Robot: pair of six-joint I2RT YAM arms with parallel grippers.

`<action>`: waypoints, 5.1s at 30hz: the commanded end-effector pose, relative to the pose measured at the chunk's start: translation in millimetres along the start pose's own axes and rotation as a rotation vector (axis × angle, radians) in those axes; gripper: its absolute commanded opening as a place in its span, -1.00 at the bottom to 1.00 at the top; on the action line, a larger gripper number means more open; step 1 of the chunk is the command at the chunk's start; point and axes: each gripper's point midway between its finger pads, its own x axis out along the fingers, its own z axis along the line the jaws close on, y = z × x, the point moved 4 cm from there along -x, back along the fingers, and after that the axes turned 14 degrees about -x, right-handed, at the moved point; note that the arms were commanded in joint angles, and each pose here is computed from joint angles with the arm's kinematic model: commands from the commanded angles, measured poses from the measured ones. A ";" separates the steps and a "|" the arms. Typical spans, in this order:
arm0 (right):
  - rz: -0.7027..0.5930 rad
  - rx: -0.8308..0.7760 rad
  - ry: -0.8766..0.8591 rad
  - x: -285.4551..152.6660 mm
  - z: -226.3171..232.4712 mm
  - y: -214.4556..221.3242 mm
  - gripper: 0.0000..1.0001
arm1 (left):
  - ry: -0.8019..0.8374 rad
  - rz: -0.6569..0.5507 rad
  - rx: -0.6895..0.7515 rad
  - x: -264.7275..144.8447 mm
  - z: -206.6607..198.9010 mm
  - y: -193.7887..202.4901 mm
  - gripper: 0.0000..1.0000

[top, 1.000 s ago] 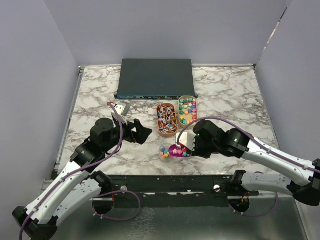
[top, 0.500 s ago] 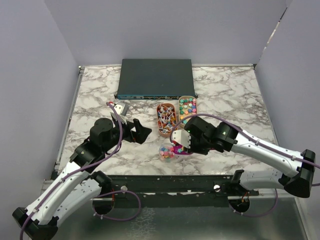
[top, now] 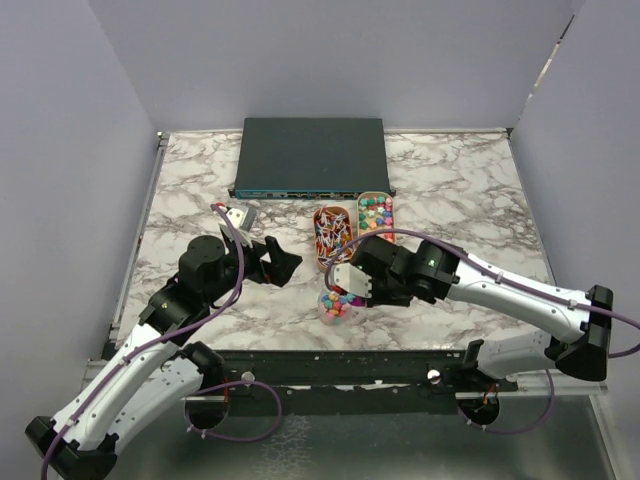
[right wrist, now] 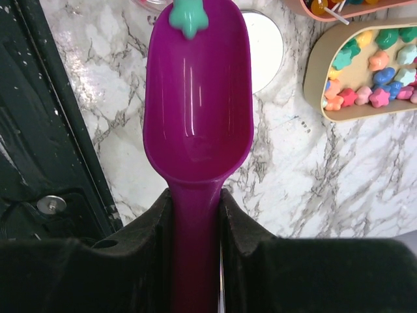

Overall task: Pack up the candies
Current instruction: Place the fake candies in the packing bottle, then scoop the fake candies from the storage box.

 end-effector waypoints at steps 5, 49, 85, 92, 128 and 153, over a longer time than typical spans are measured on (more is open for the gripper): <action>0.059 -0.011 0.076 -18.9 -15.7 -0.2 -0.99 | -0.011 -0.015 0.012 -5.9 2.3 -2.5 0.97; 0.186 0.934 -0.157 29.2 -79.1 -55.2 -0.99 | 0.030 -0.094 0.019 -25.2 -6.8 -12.1 0.97; 0.211 1.098 -0.235 124.5 -118.0 -39.2 -0.99 | 0.036 -0.102 0.023 -28.7 -9.4 -11.8 0.97; 0.197 1.117 -0.201 147.0 -123.3 -39.0 -0.99 | 0.029 -0.097 0.021 -27.2 -8.6 -11.5 0.97; 0.043 1.176 0.104 163.3 -135.0 -20.7 -0.99 | -0.016 -0.076 0.015 -18.7 -0.3 -10.0 0.97; -0.091 1.175 0.214 132.3 -132.0 -13.1 -0.99 | -0.049 -0.050 0.006 -10.0 7.1 -8.0 0.97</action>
